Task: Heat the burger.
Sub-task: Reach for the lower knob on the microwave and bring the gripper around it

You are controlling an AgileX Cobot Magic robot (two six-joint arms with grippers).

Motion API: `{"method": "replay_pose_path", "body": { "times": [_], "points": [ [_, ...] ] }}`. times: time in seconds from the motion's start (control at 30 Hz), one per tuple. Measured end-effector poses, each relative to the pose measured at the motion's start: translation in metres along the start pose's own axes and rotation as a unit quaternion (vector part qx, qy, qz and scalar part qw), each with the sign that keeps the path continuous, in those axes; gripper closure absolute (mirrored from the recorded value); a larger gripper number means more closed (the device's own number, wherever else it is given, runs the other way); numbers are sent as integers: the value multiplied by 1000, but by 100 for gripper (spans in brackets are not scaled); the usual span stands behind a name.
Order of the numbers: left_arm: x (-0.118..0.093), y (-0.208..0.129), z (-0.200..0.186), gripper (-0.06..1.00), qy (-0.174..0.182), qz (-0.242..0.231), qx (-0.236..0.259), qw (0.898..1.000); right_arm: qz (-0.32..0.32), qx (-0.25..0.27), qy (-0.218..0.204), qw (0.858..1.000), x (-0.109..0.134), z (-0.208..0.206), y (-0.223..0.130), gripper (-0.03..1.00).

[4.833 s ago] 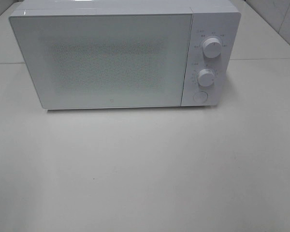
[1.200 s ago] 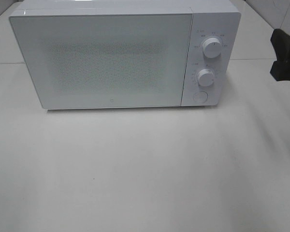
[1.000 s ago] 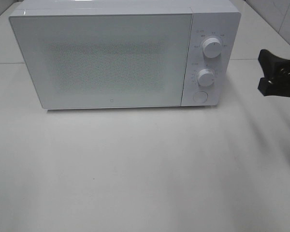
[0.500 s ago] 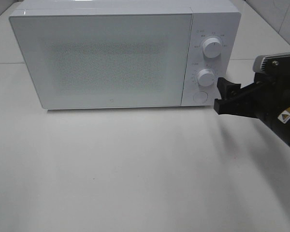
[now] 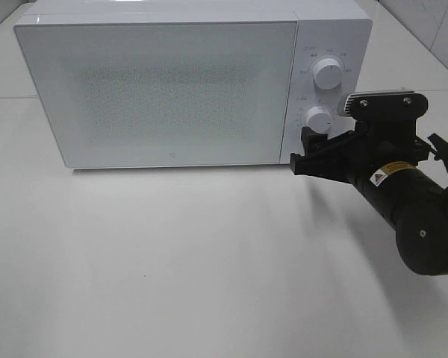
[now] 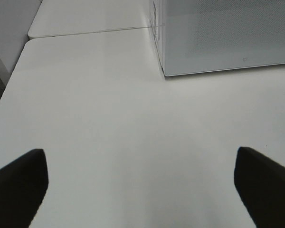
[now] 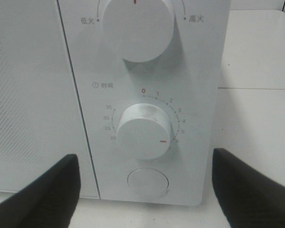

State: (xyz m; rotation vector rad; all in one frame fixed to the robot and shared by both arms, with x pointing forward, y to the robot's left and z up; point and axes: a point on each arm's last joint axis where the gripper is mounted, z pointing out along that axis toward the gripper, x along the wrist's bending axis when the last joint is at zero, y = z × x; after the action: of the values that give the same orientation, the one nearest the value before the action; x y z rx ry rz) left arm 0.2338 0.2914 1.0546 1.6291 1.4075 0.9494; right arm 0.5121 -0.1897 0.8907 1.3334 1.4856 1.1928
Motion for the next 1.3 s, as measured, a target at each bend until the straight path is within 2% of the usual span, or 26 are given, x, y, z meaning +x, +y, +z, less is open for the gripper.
{"method": "replay_pose_path", "body": {
  "times": [0.27, 1.3],
  "points": [
    [0, 0, 0, -4, 0, 0, 0, 1000, 6, -21, 2, 1000, 5, 12, 9, 21],
    [0, 0, 0, -4, 0, 0, 0, 1000, -17, -20, -3, 1000, 10, 42, -2, 21]
  ]
}}
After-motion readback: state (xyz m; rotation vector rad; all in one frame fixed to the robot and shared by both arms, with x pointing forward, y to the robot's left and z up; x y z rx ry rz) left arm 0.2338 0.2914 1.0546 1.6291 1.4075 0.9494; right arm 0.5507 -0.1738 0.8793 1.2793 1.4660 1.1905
